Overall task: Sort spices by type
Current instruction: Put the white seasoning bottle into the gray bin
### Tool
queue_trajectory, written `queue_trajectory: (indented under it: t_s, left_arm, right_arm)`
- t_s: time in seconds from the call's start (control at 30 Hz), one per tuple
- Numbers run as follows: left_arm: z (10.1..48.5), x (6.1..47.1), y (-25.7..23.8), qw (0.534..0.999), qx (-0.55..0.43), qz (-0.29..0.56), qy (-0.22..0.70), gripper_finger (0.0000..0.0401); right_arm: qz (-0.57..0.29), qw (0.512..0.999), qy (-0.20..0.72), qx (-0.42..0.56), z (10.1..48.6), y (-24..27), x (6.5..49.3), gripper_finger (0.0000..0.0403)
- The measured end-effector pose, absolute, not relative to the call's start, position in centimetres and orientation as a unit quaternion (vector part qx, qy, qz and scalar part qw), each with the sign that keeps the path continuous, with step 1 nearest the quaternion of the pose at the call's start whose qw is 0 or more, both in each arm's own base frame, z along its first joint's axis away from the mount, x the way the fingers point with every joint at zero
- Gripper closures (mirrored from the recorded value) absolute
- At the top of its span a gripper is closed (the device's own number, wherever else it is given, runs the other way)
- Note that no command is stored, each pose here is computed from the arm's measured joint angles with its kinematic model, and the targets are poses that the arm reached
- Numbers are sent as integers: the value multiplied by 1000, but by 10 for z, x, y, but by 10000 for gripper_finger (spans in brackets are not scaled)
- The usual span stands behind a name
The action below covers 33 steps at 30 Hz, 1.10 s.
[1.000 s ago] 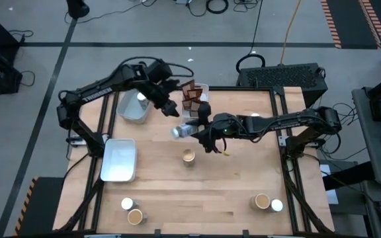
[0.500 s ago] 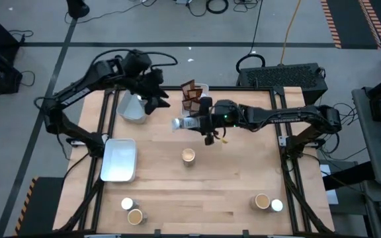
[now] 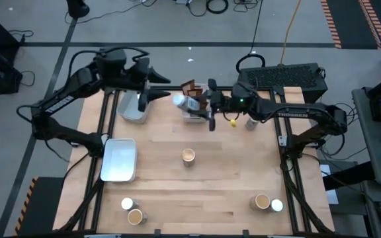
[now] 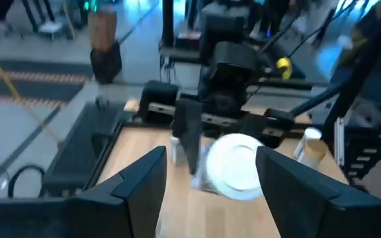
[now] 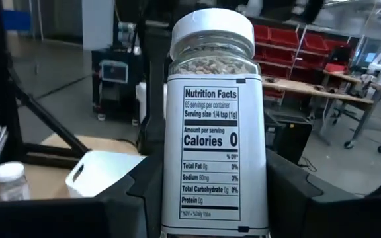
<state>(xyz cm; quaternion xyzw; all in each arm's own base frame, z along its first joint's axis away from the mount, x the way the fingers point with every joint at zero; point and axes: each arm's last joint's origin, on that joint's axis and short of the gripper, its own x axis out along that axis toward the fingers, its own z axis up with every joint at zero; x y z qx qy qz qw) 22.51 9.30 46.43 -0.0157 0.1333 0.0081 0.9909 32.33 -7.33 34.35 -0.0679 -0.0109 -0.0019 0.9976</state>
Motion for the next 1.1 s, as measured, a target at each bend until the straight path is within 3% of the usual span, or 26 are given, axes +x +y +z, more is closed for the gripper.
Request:
queue_trajectory:
  t_s: [0.4,1.1]
  left_arm:
    - [451,244,86,998,-2,-30,52,166]
    - [431,275,83,995,32,-45,88,166]
  right_arm:
    - [-6,997,-33,-64,352,-74,319,236]
    - [-14,998,-19,-61,348,-80,317,236]
